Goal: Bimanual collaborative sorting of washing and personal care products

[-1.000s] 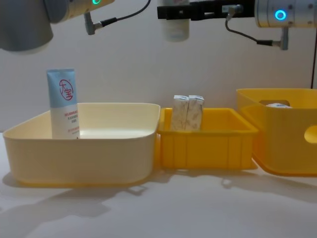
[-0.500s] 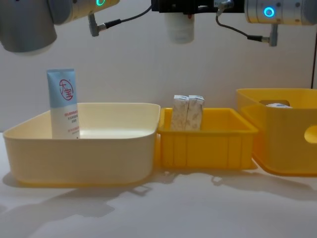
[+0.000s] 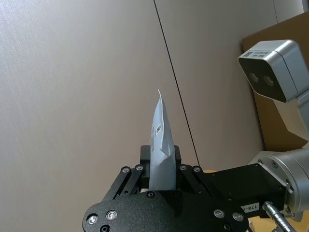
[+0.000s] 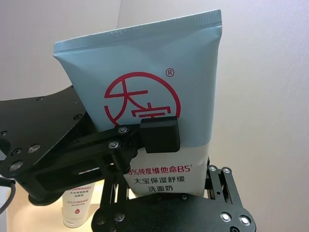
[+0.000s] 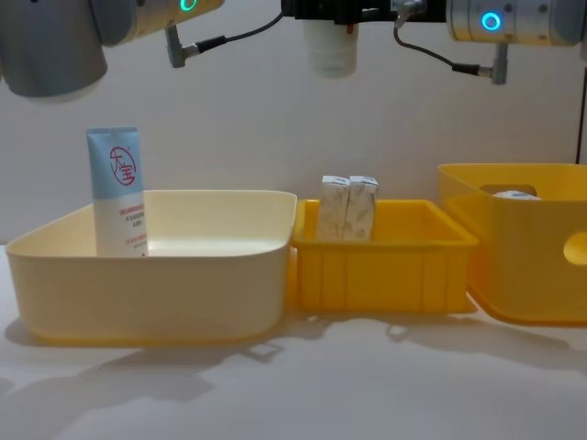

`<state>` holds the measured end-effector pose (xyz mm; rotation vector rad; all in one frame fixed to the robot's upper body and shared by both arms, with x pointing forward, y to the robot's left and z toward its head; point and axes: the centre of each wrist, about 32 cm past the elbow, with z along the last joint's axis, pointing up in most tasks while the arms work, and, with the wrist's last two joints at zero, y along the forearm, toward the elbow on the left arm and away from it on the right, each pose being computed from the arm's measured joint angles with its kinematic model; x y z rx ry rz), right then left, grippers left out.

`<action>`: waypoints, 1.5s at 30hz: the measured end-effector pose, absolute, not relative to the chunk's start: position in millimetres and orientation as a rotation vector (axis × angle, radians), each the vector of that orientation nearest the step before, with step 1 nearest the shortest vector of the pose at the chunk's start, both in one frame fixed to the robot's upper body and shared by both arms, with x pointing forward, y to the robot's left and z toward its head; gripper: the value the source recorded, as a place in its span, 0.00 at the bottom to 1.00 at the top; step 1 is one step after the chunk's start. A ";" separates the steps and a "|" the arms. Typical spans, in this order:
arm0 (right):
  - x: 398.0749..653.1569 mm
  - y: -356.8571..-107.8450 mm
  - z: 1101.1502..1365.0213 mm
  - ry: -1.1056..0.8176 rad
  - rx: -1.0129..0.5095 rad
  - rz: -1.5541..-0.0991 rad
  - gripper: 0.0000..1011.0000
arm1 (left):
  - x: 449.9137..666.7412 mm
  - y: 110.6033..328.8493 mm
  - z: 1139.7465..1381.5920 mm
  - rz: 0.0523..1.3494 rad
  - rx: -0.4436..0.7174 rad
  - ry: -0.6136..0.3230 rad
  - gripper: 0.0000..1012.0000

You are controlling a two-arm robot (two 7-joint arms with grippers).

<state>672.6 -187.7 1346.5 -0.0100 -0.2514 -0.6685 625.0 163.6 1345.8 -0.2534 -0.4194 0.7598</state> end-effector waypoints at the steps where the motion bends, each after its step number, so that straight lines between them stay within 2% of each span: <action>1: 672.6 -187.6 1346.5 -0.252 -0.010 -0.669 0.72 | 625.0 163.6 1345.8 0.760 -0.253 -0.419 0.23; 26: 673.1 -186.3 1346.7 -0.256 -0.006 -0.671 0.56 | 625.1 163.3 1345.5 0.757 -0.253 -0.418 0.23; 35: 673.2 -186.1 1346.7 -0.256 -0.005 -0.671 0.52 | 625.1 163.3 1345.5 0.757 -0.253 -0.418 0.23; 45: 673.2 -186.1 1346.8 -0.257 -0.004 -0.671 0.52 | 625.1 163.2 1345.5 0.757 -0.253 -0.418 0.23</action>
